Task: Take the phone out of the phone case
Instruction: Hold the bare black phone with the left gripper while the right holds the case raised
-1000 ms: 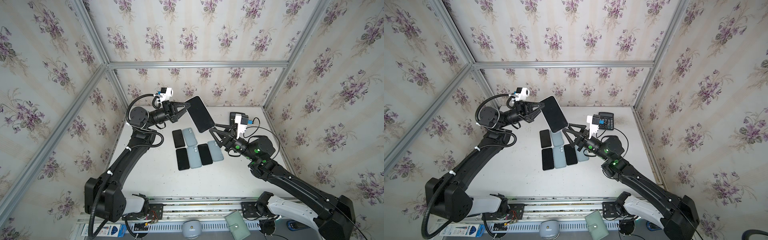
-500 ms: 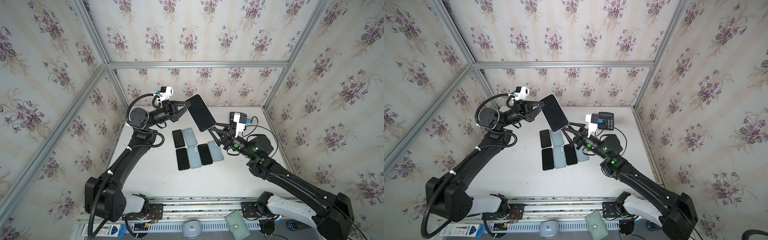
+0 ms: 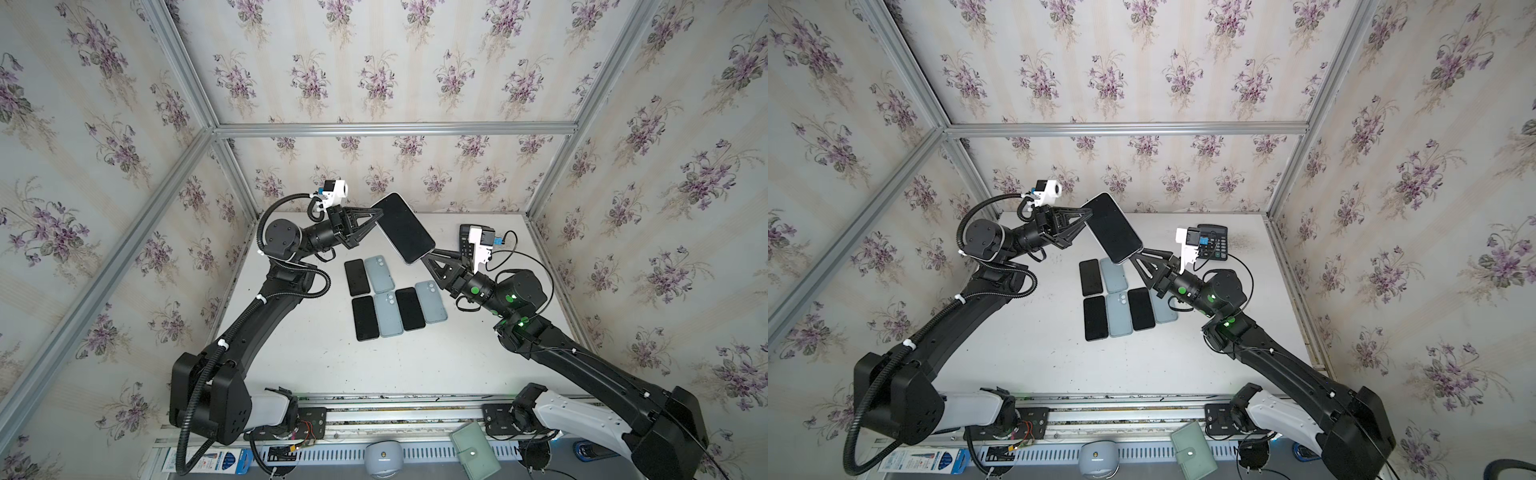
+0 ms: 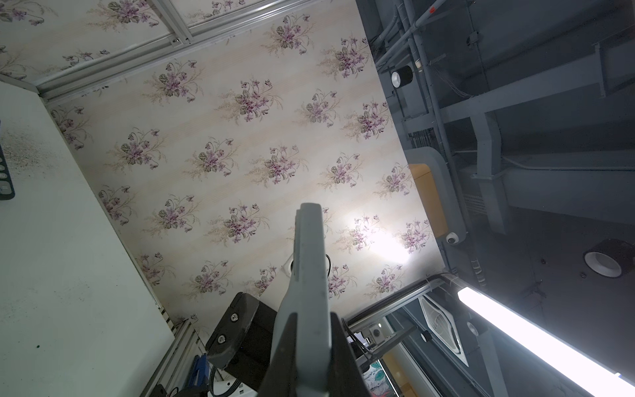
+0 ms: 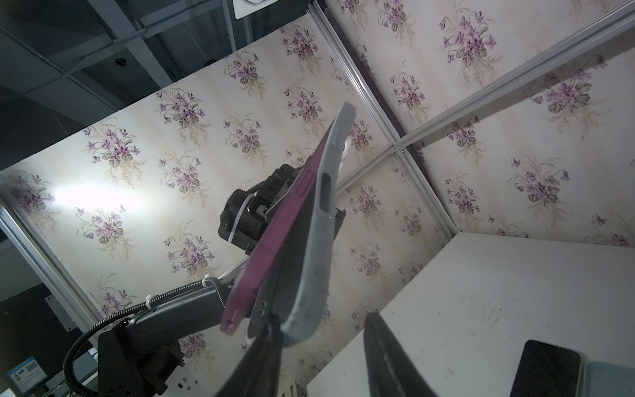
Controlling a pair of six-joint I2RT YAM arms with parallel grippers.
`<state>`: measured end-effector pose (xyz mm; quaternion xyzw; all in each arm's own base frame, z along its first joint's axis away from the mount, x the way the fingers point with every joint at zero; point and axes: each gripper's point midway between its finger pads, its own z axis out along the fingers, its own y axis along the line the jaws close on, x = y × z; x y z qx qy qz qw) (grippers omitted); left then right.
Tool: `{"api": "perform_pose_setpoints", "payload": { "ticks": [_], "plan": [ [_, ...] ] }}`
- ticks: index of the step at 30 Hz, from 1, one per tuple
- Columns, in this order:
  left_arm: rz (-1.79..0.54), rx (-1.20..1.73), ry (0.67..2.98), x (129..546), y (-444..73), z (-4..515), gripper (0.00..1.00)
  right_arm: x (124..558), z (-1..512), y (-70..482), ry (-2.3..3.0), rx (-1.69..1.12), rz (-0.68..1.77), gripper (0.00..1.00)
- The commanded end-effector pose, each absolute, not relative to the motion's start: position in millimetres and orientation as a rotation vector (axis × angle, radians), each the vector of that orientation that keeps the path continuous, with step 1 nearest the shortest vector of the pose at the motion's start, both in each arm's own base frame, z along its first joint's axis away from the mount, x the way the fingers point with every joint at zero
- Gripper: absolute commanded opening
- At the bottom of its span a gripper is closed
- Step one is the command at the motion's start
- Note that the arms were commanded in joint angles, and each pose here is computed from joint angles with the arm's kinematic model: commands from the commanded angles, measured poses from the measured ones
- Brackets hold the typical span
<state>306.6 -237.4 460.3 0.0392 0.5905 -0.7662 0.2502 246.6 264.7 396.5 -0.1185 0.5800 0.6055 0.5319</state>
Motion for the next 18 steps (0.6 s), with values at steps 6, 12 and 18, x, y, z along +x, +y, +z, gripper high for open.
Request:
{"api": "perform_pose_setpoints", "payload": {
  "ticks": [6,12,18],
  "plan": [
    [-2.063,0.341,1.66,272.8,-252.3,456.6,0.0,252.2,403.2,258.0,1.348,-0.206,1.476,0.47],
    [-2.02,0.356,1.695,271.5,-253.9,447.2,0.0,254.6,399.8,255.2,1.36,-0.179,1.493,0.5],
    [-2.006,0.343,1.707,273.8,-254.4,443.3,0.0,253.2,400.4,251.3,1.342,-0.168,1.511,0.51]
  ]
}}
